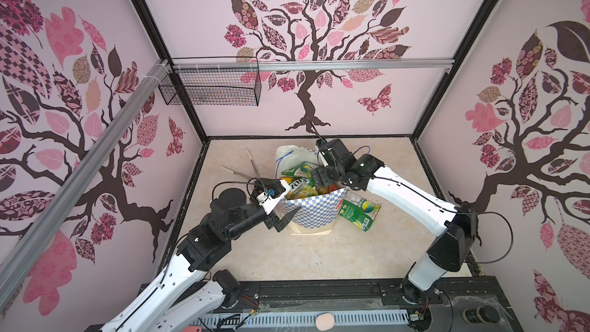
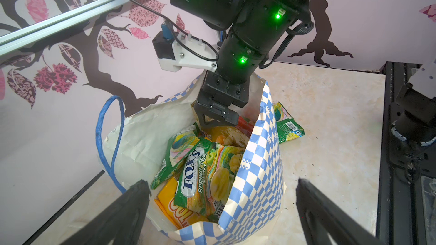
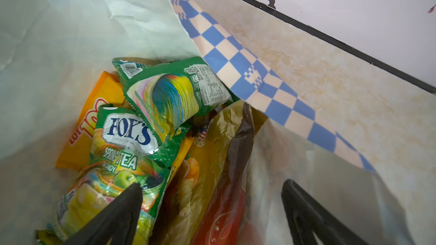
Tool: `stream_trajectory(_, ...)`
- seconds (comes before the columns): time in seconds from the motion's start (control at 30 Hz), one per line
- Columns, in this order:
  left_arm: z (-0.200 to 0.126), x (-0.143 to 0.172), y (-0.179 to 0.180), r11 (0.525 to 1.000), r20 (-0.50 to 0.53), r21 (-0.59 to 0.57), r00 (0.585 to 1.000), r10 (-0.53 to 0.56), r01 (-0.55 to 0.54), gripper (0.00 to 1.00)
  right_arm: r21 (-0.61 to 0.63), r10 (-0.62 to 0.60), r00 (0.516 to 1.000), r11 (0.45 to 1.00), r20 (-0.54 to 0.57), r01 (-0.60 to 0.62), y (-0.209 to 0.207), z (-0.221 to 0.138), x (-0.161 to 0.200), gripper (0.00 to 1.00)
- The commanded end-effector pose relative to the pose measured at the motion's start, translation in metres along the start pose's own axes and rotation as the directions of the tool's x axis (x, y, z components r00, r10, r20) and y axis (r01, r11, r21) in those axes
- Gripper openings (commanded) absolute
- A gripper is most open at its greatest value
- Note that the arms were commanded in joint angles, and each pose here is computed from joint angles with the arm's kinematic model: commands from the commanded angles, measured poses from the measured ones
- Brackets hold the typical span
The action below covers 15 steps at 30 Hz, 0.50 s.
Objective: Take the snacks out of the paper bag
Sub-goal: Pick up the snack from the paper bag.
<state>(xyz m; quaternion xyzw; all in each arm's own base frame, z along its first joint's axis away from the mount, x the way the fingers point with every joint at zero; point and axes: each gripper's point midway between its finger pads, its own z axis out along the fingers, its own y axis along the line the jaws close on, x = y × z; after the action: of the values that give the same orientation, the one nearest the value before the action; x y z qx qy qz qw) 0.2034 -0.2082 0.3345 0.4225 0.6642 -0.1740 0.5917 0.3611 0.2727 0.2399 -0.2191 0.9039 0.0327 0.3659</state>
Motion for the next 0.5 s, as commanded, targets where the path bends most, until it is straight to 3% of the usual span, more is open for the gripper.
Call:
stream_trajectory(0.0, 0.003, 0.007, 0.000, 1.000, -0.008, -0.011, 1.000, -0.006, 0.006, 0.98, 0.075, -0.047, 0.998, 0.996, -0.042, 0.050, -0.008, 0.020, 0.008, 0.97)
stream_trajectory(0.33, 0.003, 0.008, 0.002, 1.000, -0.012, -0.018, 1.000, -0.007, 0.007, 0.99, 0.096, -0.059, 0.986, 0.993, -0.154, 0.074, 0.001, 0.072, 0.035, 0.97)
stream_trajectory(0.47, 0.003, 0.007, 0.002, 1.000, -0.009, -0.021, 1.000, -0.007, 0.006, 0.98, 0.064, -0.056, 0.979, 0.996, -0.194, 0.069, 0.009, 0.083, 0.048, 0.89)
